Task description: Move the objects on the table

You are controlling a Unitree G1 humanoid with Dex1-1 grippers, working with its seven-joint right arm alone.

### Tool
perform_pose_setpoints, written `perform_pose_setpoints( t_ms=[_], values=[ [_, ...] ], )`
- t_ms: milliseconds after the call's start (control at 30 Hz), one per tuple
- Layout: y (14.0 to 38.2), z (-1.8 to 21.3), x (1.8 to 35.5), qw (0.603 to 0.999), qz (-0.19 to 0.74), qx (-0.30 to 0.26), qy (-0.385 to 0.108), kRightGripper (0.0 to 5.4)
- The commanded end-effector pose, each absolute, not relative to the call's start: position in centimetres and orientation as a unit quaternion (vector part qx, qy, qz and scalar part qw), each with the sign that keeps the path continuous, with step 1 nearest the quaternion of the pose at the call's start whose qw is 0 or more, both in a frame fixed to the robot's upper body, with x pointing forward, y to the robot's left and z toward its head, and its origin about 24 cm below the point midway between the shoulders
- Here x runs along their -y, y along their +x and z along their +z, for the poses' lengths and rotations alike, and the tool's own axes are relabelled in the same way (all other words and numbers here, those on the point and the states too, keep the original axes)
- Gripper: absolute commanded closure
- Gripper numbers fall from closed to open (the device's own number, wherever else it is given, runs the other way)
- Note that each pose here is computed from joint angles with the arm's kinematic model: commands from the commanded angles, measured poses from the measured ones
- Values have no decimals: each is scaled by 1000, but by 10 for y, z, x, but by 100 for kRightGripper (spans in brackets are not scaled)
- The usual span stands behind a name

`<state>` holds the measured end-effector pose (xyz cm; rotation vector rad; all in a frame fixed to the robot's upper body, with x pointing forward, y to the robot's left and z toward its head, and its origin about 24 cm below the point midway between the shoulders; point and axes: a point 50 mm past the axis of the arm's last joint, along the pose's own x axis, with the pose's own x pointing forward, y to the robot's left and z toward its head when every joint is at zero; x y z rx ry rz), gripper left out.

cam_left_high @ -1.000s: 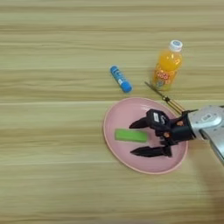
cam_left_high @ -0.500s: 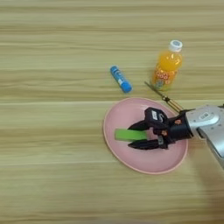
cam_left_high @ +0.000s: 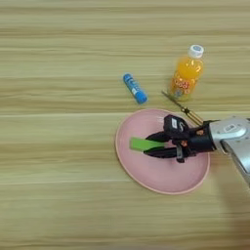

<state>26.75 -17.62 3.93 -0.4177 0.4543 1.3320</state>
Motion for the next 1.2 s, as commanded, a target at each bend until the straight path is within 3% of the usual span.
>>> perform_pose_setpoints(
  t_ms=[33, 433, 867, 1200],
  values=[
    [289, 76, 180, 772, 576, -144, -226, 401],
    [314, 129, 217, 836, 487, -72, -244, 401],
    [310, 141, 261, 859, 440, -74, -252, 401],
    [317, 134, 297, 877, 382, -119, -265, 401]
  ],
)
